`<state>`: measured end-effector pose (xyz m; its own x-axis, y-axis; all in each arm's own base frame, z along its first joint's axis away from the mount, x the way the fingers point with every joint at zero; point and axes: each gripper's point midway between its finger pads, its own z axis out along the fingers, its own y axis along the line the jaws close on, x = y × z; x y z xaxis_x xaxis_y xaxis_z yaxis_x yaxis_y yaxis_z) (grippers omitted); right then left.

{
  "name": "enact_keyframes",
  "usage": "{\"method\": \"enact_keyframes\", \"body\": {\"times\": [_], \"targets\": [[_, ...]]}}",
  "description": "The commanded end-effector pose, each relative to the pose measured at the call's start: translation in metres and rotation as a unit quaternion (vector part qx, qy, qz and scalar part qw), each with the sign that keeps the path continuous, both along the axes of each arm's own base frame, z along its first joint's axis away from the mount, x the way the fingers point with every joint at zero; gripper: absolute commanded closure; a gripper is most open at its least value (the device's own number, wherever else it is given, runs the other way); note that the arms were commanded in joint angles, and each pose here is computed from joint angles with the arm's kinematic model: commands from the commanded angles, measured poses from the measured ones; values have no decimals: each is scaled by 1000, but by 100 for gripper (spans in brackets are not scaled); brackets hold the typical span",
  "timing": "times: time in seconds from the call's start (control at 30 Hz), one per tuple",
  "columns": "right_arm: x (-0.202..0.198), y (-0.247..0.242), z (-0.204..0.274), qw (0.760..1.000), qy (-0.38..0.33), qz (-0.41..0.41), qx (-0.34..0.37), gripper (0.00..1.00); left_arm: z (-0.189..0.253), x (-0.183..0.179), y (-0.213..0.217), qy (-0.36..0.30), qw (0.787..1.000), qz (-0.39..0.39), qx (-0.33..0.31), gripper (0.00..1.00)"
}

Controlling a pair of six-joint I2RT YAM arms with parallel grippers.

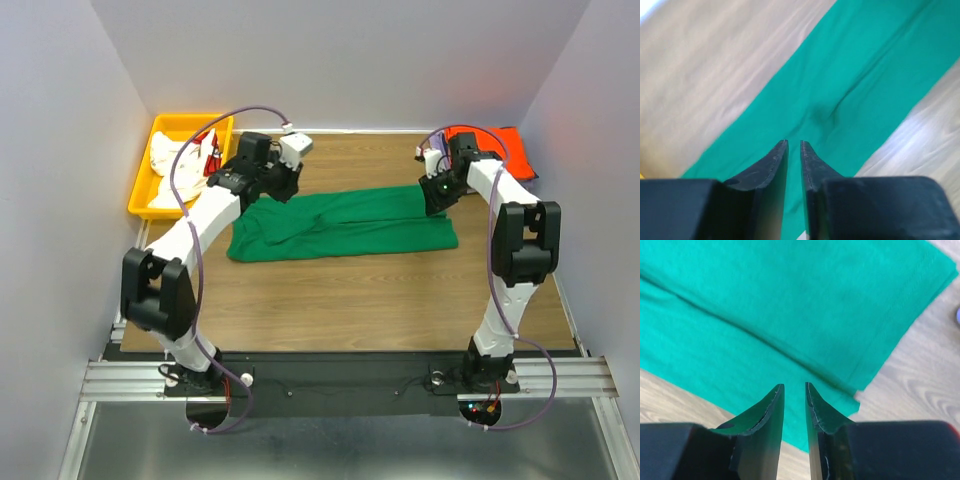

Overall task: Fold and stack the t-shirts
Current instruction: Fold the tshirt

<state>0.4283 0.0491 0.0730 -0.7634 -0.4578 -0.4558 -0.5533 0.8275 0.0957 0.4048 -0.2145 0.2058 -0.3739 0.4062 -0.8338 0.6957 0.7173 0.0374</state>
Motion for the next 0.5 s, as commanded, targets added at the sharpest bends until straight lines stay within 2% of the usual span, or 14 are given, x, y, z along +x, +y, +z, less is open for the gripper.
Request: {"method": "enact_keyframes", "body": {"times": [0.0,0.1,0.2,0.33,0.47], "targets": [[8,20,-7,1000,10,4,28,71,-72,-7,43,143,988,56,-14,75],[4,27,-31,999,40,8,22,72,-97,-13,69,177,980,91,-2,75],[-6,23,-44,998,59,9,10,73,-109,-19,76,191,976,101,11,74],[-35,18,-58,996,91,14,-4,74,-141,-32,86,232,965,117,39,74],[-83,15,-66,991,130,19,-10,75,-167,-30,102,248,956,143,69,74]]}}
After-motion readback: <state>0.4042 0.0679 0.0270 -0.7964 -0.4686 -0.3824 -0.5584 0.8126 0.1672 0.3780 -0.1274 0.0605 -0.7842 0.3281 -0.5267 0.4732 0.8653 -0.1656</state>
